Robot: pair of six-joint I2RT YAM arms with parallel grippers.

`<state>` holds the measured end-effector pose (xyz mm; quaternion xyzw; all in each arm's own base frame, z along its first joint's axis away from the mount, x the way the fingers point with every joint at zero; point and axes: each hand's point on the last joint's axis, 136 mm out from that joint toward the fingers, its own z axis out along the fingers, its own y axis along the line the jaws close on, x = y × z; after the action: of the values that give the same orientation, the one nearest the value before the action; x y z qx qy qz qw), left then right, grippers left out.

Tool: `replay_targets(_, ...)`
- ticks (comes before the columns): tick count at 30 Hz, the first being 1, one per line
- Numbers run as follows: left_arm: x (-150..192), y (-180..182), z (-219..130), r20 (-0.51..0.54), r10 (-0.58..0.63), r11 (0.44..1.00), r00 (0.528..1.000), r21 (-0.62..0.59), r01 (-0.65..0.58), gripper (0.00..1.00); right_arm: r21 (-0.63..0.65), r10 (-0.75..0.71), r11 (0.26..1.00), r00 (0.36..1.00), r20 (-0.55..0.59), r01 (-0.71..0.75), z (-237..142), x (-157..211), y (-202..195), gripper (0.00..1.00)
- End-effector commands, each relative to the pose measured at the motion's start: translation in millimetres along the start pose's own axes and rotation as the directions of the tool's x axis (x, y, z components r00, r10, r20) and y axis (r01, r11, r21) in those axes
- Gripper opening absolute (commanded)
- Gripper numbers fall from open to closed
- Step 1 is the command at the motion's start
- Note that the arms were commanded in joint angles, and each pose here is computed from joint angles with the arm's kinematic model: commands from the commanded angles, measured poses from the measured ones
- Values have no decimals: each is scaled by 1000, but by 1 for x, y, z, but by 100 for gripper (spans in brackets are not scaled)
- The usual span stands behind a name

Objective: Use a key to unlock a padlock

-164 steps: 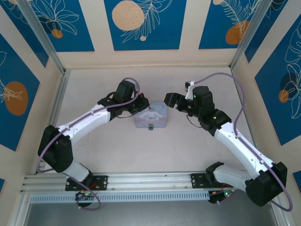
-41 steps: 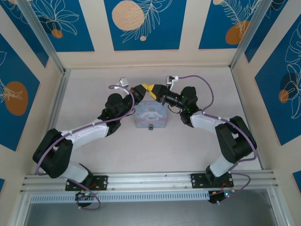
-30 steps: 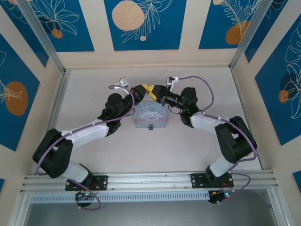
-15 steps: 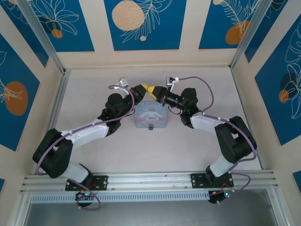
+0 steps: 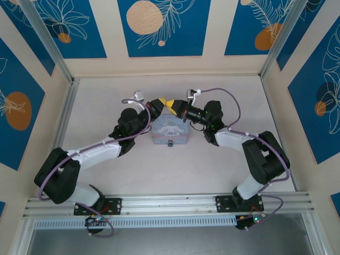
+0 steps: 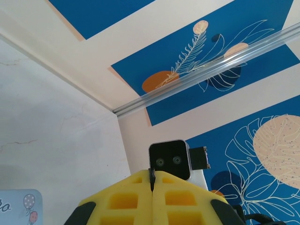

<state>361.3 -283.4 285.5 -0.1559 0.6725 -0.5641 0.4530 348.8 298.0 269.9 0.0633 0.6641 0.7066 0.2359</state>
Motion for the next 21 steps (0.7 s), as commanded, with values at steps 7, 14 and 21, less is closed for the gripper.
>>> replay_targets(7,-16,2,-26,9,46,990,999,-135,-44,56,43,-9,999,1000,13,8,-16,-2,-11,0)
replay_targets(14,-9,33,-75,-204,222,883,953,-372,-285,90,166,-9,986,1000,-12,11,-53,8,-30,0)
replay_targets(21,18,101,-142,-407,198,710,892,-568,-416,97,426,-39,903,997,-71,66,-99,35,-59,0)
